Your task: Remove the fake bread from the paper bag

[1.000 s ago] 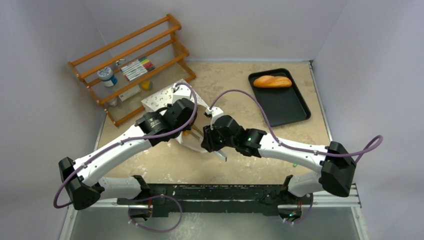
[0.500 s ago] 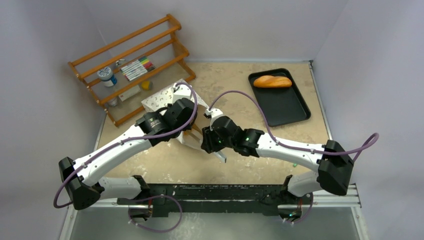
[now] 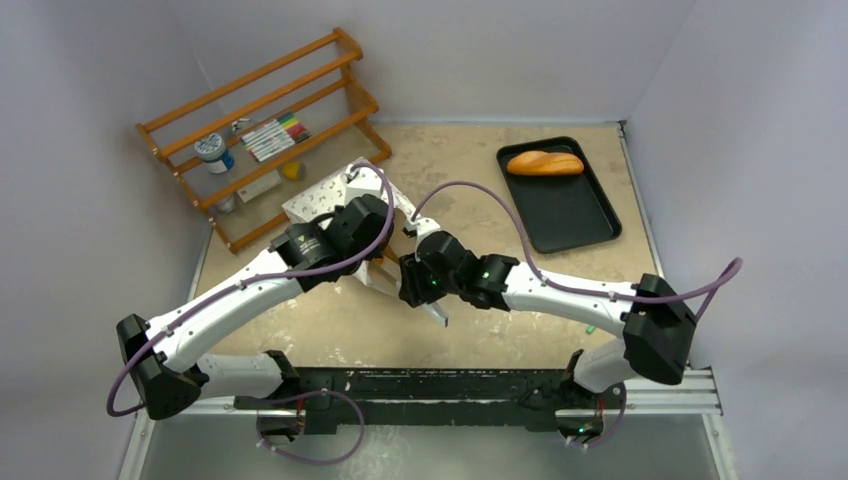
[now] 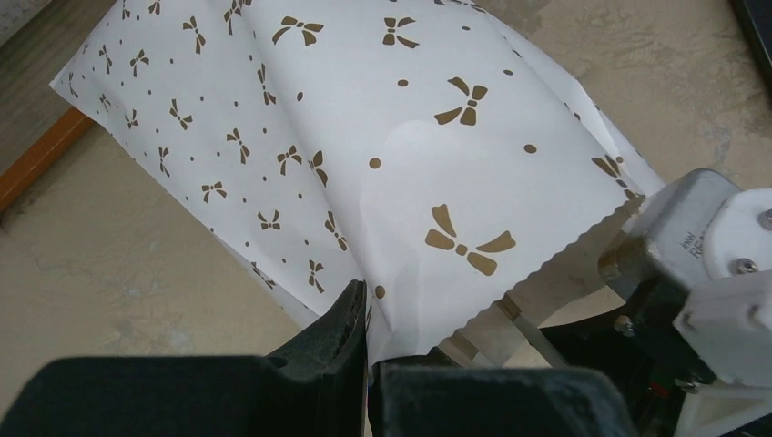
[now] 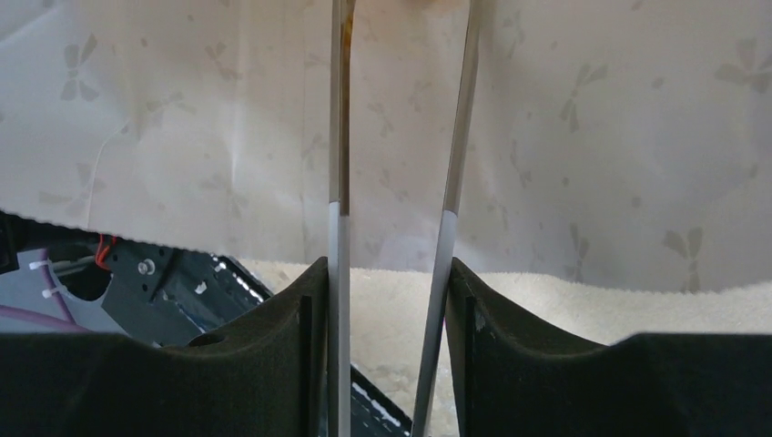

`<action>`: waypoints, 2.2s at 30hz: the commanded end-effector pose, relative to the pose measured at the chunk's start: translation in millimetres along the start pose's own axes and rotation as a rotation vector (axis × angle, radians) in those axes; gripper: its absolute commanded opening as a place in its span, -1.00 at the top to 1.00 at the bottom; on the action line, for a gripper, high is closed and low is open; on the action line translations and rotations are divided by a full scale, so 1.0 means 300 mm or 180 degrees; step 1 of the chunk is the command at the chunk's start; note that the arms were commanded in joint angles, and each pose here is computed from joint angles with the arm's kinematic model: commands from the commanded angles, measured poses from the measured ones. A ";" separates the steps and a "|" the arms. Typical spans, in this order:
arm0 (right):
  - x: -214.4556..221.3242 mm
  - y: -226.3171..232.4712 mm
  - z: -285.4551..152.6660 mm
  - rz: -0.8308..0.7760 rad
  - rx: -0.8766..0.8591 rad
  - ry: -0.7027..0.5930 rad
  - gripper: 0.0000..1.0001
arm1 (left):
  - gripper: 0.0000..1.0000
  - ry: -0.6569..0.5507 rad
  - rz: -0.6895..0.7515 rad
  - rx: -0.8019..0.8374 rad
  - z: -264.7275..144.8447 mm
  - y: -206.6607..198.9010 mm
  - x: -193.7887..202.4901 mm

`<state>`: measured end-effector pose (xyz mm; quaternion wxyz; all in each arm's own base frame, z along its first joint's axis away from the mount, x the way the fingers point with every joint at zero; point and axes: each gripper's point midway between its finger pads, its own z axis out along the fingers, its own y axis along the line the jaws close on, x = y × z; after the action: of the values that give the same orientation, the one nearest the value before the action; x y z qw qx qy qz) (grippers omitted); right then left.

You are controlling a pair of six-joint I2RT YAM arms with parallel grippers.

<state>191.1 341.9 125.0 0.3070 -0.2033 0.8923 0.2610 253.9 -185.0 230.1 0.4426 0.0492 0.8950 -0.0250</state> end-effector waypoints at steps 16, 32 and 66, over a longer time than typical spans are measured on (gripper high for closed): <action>-0.106 0.088 0.105 0.0076 -0.0156 -0.0183 0.11 | 1.00 -0.0220 -0.0205 0.0289 -0.052 -0.049 -0.085; -0.171 0.101 -0.020 0.0119 -0.0279 -0.0406 1.00 | 1.00 -0.0183 -0.0092 0.0046 0.017 -0.031 -0.039; -0.146 0.082 -0.137 0.0031 -0.0371 -0.0475 0.51 | 1.00 -0.0428 -0.0140 -0.0180 -0.021 0.052 -0.140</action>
<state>180.7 311.0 162.2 0.3307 -0.1836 0.8844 0.2735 280.5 -179.4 249.5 0.4837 0.0097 0.8752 -0.0015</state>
